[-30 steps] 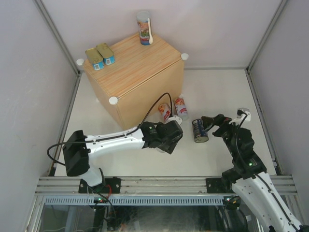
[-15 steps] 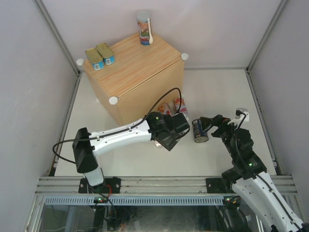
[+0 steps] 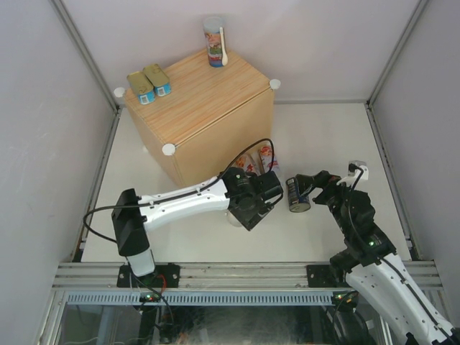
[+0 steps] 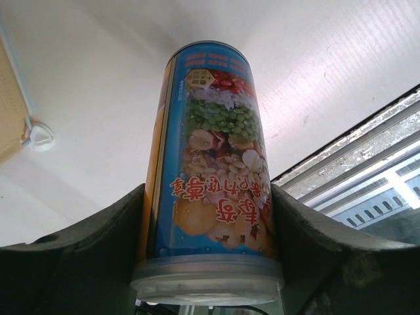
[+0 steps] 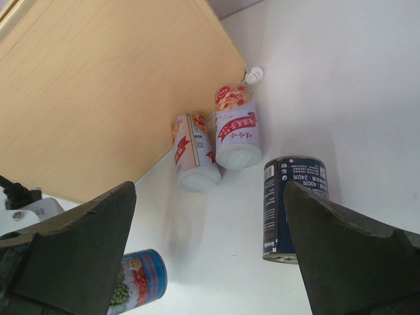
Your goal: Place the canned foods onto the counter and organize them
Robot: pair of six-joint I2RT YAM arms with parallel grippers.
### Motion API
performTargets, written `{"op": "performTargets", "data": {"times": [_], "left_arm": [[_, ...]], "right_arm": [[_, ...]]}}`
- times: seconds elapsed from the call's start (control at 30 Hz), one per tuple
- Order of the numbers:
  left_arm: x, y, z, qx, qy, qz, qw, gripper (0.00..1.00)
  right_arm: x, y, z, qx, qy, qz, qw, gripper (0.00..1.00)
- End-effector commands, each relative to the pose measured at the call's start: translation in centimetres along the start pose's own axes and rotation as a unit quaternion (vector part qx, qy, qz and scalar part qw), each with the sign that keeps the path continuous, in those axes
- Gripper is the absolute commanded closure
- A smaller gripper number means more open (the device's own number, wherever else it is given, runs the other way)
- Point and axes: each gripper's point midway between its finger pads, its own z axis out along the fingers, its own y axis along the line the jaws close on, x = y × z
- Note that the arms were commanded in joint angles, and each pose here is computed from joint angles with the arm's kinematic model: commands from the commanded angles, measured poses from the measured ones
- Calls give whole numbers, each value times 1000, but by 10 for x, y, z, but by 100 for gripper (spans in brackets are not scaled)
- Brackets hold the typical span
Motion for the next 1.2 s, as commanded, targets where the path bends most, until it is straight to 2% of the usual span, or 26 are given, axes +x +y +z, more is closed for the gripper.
{"op": "performTargets", "data": {"times": [0.0,0.2,0.63,1.17], "left_arm": [[-12,-9,-7,27,-18,21,999,88],[-4,-14,5,33,9,35,999,78],[0,-19,21,37,31,49,998,51],[2,-23,34,42,41,57,997,32]], "right_arm": [[-16,9,-4,-10,-24,11,1000,6],[-16,9,-6,-9,-26,12,1000,6],[-9,2,-6,1,-25,9,1000,6],[-14,5,-2,-5,-30,1,1000,5]]}}
